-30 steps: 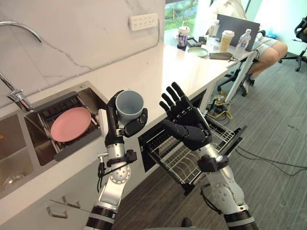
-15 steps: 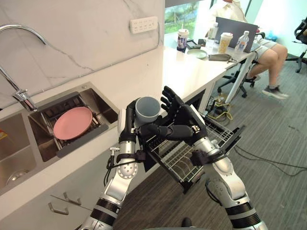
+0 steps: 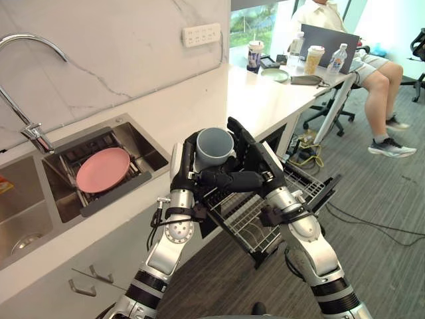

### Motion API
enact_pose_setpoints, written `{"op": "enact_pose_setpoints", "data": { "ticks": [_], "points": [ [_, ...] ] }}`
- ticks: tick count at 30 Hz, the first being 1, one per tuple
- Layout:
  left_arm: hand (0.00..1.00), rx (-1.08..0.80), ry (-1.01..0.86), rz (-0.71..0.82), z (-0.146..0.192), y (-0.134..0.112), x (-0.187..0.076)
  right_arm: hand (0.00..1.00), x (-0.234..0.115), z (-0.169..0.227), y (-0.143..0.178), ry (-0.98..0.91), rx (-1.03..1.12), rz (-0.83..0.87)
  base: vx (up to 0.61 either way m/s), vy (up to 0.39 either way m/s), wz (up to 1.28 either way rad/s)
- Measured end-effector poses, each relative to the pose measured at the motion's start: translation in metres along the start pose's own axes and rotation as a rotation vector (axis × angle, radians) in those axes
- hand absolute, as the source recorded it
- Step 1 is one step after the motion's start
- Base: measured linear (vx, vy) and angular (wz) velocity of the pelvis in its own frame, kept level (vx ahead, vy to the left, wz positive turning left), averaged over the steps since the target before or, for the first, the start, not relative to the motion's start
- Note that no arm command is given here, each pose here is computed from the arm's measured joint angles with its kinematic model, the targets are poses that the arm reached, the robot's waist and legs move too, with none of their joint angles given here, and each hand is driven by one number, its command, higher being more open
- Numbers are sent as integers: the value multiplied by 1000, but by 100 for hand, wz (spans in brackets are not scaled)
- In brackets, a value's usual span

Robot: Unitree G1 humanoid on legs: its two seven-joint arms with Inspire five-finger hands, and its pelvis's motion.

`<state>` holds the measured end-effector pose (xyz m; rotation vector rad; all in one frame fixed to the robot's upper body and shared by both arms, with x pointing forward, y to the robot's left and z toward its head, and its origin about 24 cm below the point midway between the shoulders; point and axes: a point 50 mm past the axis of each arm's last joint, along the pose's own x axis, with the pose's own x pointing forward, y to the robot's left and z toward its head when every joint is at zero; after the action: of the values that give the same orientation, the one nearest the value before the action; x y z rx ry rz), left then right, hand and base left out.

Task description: Walk over to the sink, pick up the cup, carry it to the dishwasher, place the cup inside the dishwasher, then close the dishwasher door

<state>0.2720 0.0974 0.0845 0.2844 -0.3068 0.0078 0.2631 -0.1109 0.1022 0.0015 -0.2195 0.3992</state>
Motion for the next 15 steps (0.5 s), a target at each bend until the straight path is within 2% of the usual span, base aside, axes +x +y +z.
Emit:
{"op": "enact_pose_setpoints", "data": {
  "ticks": [15],
  "points": [
    [0,-39,21,-39,3,-7,-1,100,7,-7,2,12,6,-100,-16,1,3]
  ]
}}
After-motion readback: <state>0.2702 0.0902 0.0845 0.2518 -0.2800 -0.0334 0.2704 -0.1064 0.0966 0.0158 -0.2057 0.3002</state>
